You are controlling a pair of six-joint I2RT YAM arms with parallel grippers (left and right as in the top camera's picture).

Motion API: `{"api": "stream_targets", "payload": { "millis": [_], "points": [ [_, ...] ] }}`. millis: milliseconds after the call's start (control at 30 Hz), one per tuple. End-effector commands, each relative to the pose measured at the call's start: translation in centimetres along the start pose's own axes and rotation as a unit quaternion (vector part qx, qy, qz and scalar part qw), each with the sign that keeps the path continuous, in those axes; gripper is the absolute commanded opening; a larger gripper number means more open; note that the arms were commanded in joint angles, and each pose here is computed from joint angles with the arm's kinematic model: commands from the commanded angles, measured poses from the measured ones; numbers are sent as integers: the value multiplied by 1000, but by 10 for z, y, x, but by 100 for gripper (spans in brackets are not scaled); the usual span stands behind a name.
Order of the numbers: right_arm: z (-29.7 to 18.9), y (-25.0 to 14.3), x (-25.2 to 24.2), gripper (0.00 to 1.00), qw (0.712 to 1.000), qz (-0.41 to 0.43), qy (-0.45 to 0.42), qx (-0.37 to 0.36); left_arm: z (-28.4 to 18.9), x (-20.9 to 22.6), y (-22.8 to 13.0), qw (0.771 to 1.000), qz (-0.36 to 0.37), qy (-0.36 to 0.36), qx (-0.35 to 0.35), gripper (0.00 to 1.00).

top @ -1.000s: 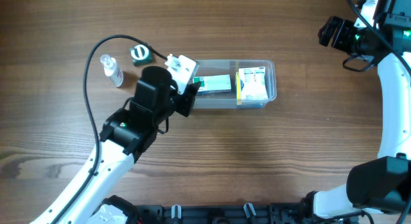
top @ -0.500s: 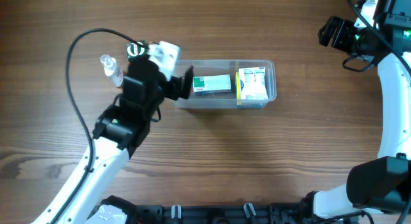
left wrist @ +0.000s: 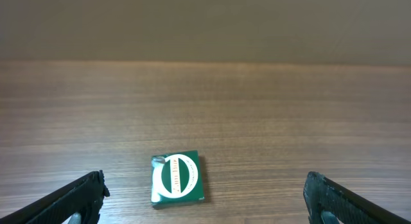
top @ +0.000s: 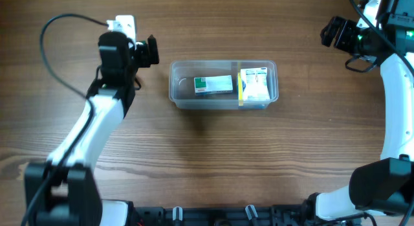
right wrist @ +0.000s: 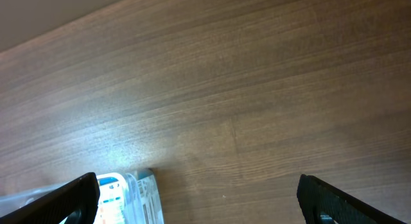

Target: Pack container

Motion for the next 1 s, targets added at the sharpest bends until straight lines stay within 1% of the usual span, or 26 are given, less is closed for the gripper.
{"api": "stream_targets", "payload": {
  "millis": [0,200,333,533,700,967],
  "points": [
    [-1,1,1,100,1000,5,-2,-2,33,-1,1,1000,-9,6,12,100],
    [-1,1,1,100,1000,5,-2,-2,60,-3,-3,1000,-9,10,14,100],
    [-1,1,1,100,1000,5,-2,-2,71,1,-8,999,-26,37,10,100],
    [-1,1,1,100,1000,5,-2,-2,88,3,-26,998,-33,47,28,100],
    [-1,1,1,100,1000,5,-2,-2,98,8,-41,995,-40,79,41,100],
    [-1,1,1,100,1000,6,-2,-2,103,16,-48,993,-55,92,47,100]
  ]
}}
Point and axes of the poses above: each gripper's point midway between its finger pads, its own z axis out along the fingers, its own x axis along the line the jaws close on, y = z × x, the point moved 10 cm from there along -z, back along the fingers, and after that the axes turned 1 degree about -z, right-handed, at the moved point
